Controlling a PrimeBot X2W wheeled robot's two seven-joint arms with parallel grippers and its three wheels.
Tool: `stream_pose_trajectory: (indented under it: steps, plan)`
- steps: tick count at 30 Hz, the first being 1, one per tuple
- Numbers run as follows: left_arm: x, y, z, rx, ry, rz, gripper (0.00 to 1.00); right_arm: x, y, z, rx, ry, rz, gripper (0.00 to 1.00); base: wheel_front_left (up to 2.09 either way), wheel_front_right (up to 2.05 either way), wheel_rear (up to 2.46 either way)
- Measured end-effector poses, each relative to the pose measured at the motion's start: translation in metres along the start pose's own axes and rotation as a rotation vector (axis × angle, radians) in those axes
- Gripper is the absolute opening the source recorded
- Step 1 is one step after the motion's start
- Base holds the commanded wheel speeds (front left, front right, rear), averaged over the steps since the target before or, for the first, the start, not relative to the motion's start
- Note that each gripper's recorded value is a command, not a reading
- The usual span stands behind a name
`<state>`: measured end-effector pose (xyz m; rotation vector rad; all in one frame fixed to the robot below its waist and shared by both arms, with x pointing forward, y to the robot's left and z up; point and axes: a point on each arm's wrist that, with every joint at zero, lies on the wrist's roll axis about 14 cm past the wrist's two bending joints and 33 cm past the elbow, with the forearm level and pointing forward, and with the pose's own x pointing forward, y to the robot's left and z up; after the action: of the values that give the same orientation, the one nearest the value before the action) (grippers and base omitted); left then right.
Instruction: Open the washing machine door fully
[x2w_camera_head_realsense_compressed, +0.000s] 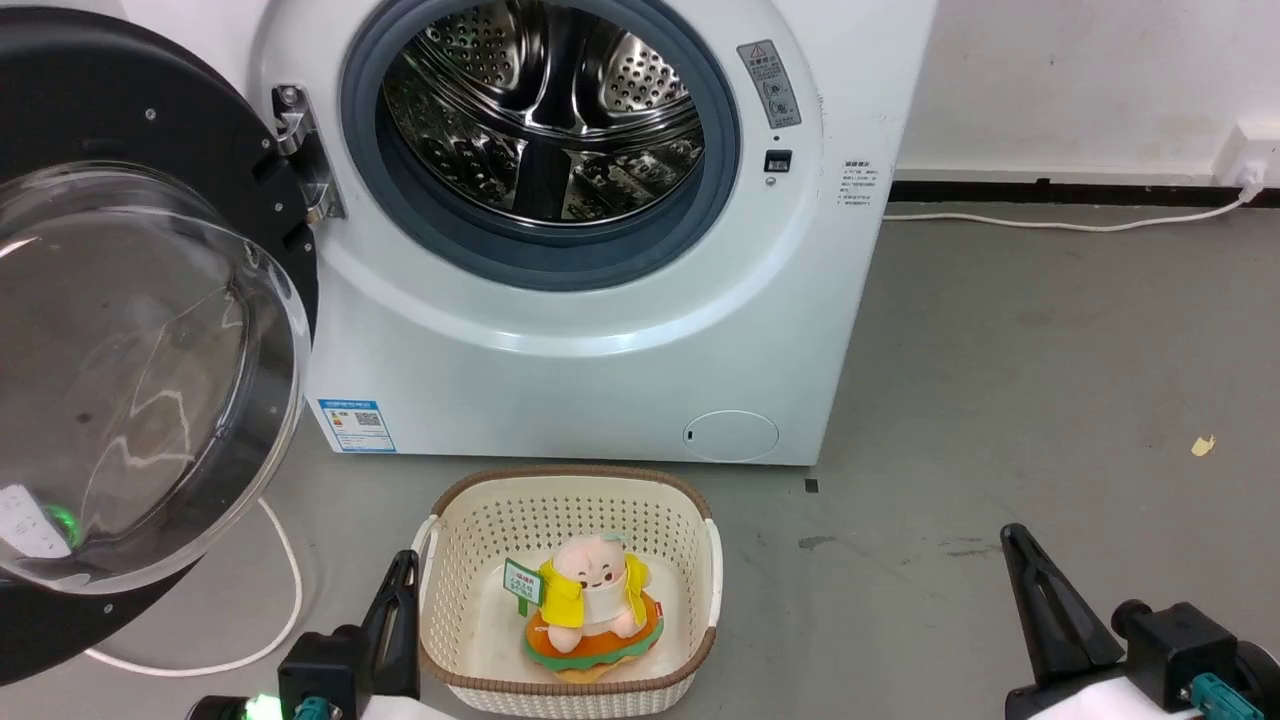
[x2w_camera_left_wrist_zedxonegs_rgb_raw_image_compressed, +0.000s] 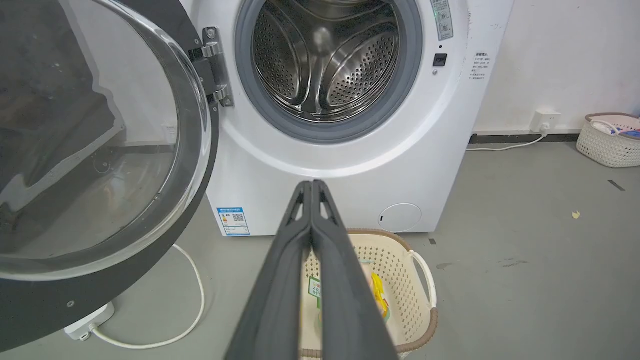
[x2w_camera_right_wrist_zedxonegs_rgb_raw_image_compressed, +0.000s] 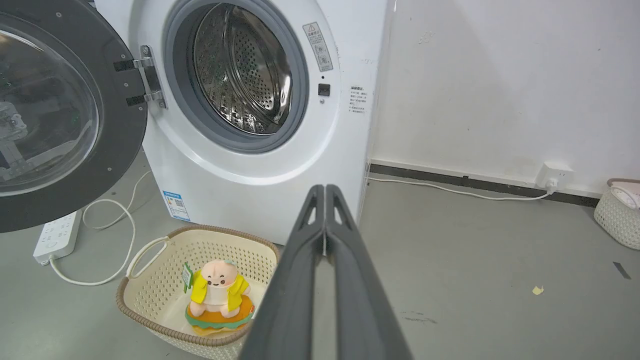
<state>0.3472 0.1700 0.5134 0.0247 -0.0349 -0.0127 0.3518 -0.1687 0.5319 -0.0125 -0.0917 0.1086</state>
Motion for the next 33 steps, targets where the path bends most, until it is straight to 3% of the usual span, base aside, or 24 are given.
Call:
stream_pose_trajectory:
  steps: [33]
  plan:
    - [0.012,0.003,0.005,0.005,0.017,0.005,0.0,0.008,0.002,-0.004,-0.012,0.046,0.01,0.0,0.0,0.0,0.0]
